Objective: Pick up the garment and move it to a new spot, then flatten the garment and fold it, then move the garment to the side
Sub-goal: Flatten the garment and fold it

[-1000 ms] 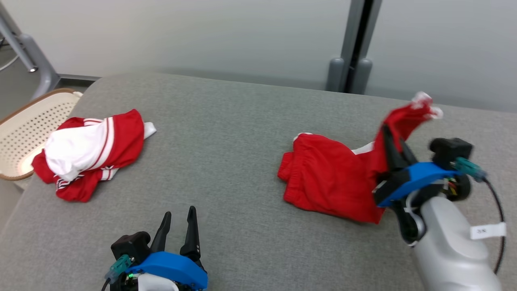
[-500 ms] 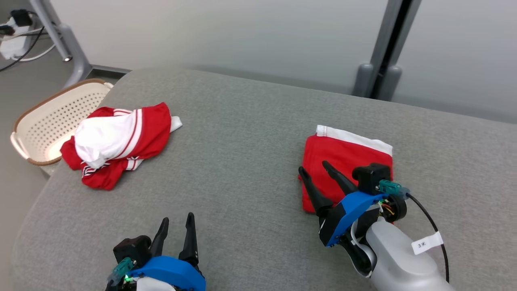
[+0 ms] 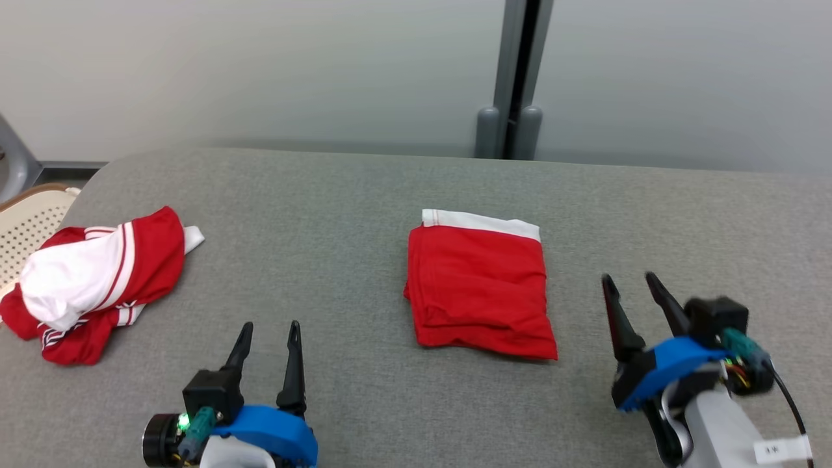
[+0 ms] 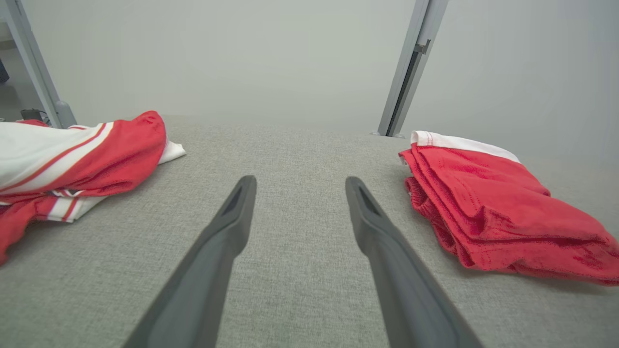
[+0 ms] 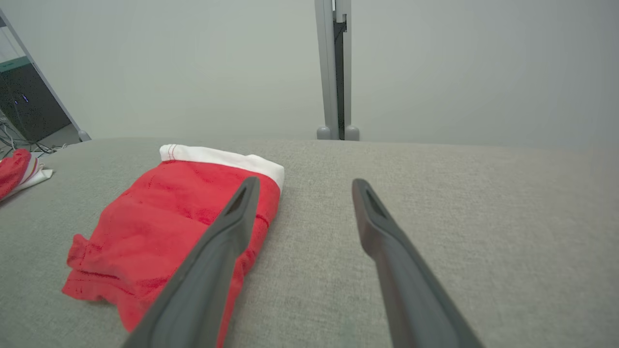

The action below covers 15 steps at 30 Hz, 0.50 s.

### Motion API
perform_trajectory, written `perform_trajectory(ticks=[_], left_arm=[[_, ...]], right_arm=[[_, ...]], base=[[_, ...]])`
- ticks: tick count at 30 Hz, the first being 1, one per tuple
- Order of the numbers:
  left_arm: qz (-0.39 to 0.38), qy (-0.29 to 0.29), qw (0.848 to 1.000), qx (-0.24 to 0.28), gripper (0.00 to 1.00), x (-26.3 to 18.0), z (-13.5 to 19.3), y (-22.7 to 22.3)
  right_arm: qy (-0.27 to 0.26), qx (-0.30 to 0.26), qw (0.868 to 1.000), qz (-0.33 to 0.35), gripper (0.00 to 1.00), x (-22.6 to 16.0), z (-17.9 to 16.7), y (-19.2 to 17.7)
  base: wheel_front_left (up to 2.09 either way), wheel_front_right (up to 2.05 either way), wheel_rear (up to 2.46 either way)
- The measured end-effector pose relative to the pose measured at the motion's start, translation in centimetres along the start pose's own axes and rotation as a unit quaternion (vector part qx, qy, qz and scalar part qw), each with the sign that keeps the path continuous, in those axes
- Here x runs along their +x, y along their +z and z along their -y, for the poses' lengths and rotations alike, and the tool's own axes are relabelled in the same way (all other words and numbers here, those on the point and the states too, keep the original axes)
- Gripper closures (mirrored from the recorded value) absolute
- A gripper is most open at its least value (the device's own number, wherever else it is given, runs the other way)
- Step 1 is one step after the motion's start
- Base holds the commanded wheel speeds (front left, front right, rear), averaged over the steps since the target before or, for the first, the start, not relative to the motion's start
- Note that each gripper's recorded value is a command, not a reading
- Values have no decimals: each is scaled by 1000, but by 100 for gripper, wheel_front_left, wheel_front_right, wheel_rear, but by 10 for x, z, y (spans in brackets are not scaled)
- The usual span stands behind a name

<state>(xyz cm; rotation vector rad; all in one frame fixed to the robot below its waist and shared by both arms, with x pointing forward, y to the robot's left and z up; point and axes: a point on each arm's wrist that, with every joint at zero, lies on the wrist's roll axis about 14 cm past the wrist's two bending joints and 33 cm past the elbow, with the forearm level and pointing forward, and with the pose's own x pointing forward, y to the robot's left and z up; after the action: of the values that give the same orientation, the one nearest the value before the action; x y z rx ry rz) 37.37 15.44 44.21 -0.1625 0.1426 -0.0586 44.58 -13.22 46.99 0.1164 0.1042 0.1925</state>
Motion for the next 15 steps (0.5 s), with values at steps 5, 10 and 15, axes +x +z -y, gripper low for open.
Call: perform_trajectory(ticks=[5, 10, 15], left_arm=[[-6, -20, 999, 37, 0, -8, 11, -7], [-20, -30, 999, 39, 0, -16, 19, -18], [-25, -35, 998, 37, 0, -14, 23, -21]], right_arm=[[-55, 1, 998, -25, 0, -39, 30, -27], [-70, 4, 996, -57, 0, -59, 37, -52], [-57, 22, 996, -63, 0, -52, 26, -57]], base=[[0, 0, 0], [0, 0, 0], [0, 0, 0]])
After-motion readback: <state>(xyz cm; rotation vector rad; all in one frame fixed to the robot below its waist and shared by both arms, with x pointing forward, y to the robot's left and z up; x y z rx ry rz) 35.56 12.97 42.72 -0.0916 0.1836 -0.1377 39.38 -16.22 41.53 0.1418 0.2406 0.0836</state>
